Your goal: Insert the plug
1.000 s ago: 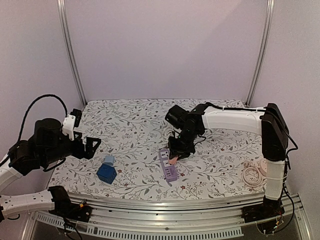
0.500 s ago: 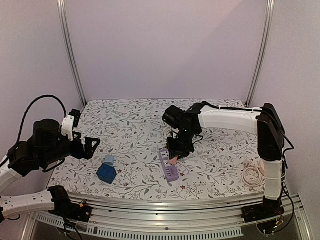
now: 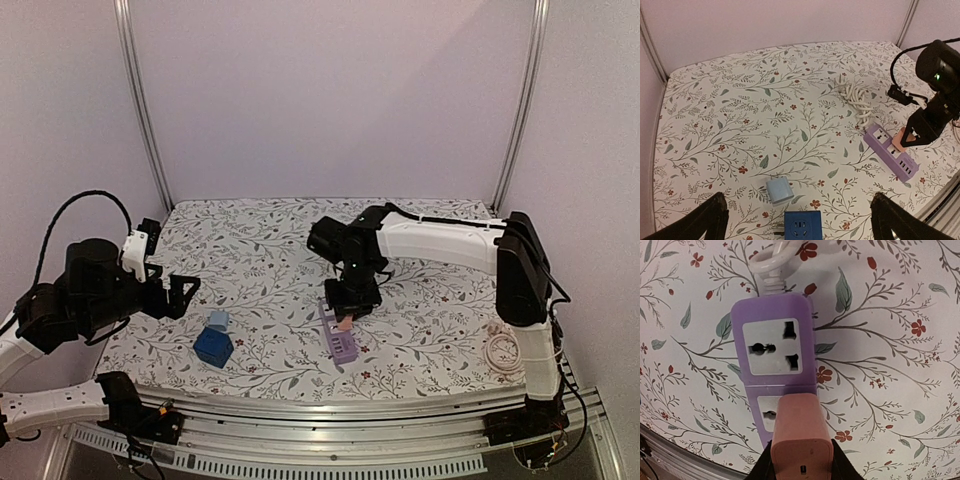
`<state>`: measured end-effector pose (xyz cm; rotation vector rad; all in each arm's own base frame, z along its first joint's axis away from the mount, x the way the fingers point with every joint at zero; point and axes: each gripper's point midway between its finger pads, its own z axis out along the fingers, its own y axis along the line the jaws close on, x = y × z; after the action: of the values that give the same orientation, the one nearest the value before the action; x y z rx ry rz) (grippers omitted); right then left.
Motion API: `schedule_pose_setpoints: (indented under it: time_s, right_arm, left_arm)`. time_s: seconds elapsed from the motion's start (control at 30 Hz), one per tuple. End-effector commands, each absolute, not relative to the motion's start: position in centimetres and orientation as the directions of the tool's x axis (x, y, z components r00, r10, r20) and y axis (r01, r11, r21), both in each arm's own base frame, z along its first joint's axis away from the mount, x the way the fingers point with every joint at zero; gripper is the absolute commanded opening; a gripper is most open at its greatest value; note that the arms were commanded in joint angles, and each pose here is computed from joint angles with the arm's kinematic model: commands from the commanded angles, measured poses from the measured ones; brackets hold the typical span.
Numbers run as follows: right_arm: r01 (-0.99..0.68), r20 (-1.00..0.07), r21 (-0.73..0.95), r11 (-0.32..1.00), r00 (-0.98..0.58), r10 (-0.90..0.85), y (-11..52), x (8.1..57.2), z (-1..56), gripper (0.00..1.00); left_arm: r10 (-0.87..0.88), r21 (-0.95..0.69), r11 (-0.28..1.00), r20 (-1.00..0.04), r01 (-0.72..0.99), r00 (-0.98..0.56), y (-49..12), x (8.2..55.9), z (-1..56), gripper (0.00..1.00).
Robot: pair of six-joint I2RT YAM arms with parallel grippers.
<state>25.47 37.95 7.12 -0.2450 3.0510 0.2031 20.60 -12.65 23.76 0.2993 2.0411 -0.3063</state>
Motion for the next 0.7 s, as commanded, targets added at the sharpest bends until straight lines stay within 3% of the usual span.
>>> schedule_pose_setpoints:
  time_s: [0.0, 0.67]
  right_arm:
    - [-0.147, -0.042, -0.024, 0.989, -0.988, -0.148, 35.9, 24.6, 5.0, 0.0]
    - [-0.147, 0.066, -0.097, 0.984, -0.988, -0.141, 36.6, 22.5, 1.0, 0.0]
  left_arm:
    - [0.088, -0.079, 0.941, -0.881, 0.329, -0.465, -12.4, 20.8, 23.3, 0.99]
    - [0.086, -0.077, 0.943, -0.882, 0.323, -0.463, -12.3, 20.8, 23.2, 0.99]
